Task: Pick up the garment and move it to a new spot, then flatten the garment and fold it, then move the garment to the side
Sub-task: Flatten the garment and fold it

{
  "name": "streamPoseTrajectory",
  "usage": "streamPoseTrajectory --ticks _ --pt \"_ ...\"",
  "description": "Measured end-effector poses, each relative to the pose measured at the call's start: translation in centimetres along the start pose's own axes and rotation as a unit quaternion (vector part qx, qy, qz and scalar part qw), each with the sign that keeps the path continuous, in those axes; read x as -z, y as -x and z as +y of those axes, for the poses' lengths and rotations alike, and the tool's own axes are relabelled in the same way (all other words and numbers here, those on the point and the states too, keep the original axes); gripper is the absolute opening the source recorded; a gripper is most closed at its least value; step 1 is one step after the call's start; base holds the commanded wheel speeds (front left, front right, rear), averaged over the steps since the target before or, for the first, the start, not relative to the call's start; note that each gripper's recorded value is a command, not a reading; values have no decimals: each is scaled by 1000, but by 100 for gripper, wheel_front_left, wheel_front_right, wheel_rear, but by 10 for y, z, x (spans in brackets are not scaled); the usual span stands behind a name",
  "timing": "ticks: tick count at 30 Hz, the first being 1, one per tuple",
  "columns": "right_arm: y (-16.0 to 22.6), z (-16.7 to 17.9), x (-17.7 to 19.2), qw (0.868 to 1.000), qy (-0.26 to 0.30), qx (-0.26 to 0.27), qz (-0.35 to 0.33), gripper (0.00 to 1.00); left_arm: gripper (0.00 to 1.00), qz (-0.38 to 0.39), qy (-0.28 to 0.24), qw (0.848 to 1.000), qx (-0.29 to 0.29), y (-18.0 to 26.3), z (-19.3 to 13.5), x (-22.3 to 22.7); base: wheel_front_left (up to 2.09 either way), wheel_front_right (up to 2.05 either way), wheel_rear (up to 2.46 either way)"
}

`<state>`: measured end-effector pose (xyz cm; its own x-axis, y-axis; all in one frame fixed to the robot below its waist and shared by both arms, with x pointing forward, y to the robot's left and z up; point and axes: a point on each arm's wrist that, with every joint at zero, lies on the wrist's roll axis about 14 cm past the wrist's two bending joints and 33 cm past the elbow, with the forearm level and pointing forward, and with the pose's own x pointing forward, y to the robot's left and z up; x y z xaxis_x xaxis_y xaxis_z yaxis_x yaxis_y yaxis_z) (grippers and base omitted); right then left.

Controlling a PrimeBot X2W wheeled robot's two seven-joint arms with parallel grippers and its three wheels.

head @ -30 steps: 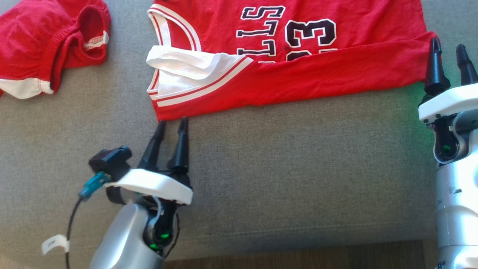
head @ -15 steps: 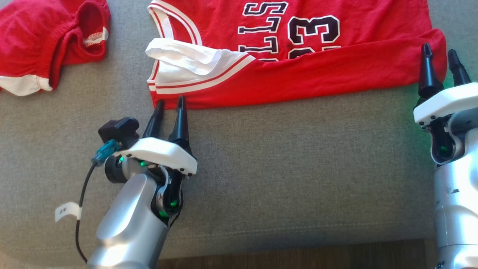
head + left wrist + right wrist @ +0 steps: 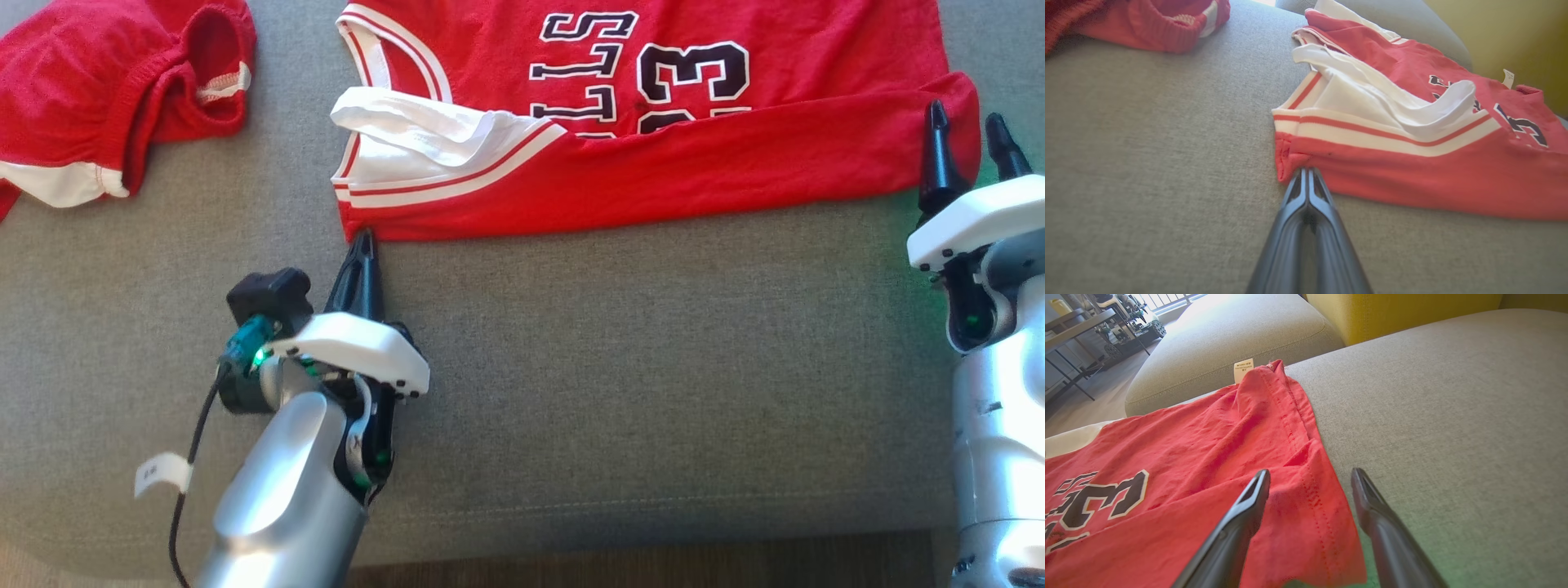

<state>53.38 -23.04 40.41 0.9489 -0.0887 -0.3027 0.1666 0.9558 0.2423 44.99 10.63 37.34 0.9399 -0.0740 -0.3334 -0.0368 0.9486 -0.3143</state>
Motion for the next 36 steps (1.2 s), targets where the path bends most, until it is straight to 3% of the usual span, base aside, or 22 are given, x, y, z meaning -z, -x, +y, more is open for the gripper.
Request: streamPoseTrajectory --ticks 2,4,5,6,15,16,17,18,19,20,36 --pt "0 -1 0 1000 -1 1 0 100 0 -3 -6 1000 -5 2 1 -1 0 0 0" --pt "1 -1 4 1000 -7 4 3 100 69 -7 -26 999 -30 9 12 1 0 0 0" --pt "1 -1 5 1000 -7 5 5 100 95 -5 -34 999 -37 12 15 3 0 0 0" --pt "1 -2 6 1000 -8 5 6 100 100 -5 -42 998 -38 13 17 4 0 0 0" --pt "2 -9 12 1000 -6 13 11 100 100 -8 -81 996 -25 -5 12 2 0 0 0" --pt "2 -10 11 1000 -6 14 11 100 81 -8 -83 996 -24 -8 12 1 0 0 0" --pt "3 -10 11 1000 -6 14 10 100 49 -9 -84 996 -24 -10 12 0 0 0 0" --pt "3 -11 10 1000 -6 15 10 100 43 -9 -84 996 -22 -11 11 -1 0 0 0" --pt "3 -11 9 1000 -6 15 9 100 17 -8 -83 996 -15 -12 9 0 0 0 0" --pt "3 -10 9 1000 -6 14 9 100 0 -8 -82 997 -9 -12 7 0 0 0 0" --pt "10 -12 30 998 -19 25 60 100 0 -3 -75 997 16 8 4 2 0 0 0"
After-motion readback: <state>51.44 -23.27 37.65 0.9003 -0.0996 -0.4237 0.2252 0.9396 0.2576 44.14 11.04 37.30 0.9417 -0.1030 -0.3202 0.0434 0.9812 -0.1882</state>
